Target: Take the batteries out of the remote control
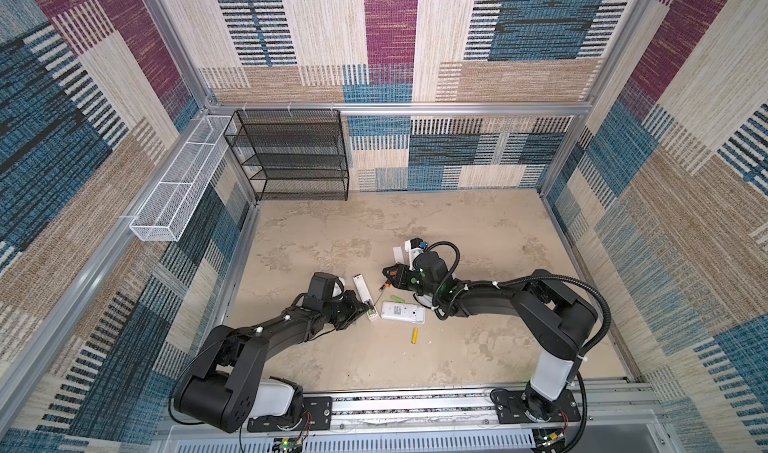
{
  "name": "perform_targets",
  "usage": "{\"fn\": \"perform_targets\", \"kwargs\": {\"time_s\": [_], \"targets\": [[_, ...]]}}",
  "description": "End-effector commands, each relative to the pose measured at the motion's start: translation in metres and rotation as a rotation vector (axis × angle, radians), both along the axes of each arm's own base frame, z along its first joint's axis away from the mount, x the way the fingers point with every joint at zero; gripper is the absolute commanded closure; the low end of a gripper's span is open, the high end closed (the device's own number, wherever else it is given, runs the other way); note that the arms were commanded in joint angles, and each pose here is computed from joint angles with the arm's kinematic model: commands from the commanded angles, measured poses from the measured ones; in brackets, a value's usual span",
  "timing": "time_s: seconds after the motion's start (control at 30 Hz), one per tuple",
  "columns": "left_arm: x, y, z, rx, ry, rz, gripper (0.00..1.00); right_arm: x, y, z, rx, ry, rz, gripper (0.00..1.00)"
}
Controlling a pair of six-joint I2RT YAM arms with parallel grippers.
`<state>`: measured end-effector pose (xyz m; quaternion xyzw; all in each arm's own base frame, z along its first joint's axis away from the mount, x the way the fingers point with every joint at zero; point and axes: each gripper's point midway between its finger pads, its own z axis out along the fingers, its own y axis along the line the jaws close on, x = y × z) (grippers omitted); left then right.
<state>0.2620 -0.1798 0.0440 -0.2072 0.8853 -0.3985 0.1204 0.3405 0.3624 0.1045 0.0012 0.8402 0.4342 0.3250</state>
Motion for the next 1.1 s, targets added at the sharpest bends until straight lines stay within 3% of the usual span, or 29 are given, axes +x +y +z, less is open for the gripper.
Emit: {"fn": "perform_targets", "kwargs": {"time_s": [0.0,0.23,0.43,1.07], "targets": [[-0.002,0.004,0.004,0.03,-0.003,0.001,1.0,0.003,0.001,0.011,-0.006,-0.047,0.0,1.0],[-0.001,0.007,0.029,0.047,-0.052,-0.007,0.86,0.008,0.0,0.023,-0.051,-0.1,-0.007,1.0],[-0.007,0.011,0.02,0.066,-0.023,0.003,0.77,0.005,0.014,0.026,-0.099,-0.146,0.029,1.0],[-0.016,0.011,-0.003,0.064,0.039,0.002,0.78,0.0,0.043,0.021,-0.301,-0.279,0.076,1.0]]}}
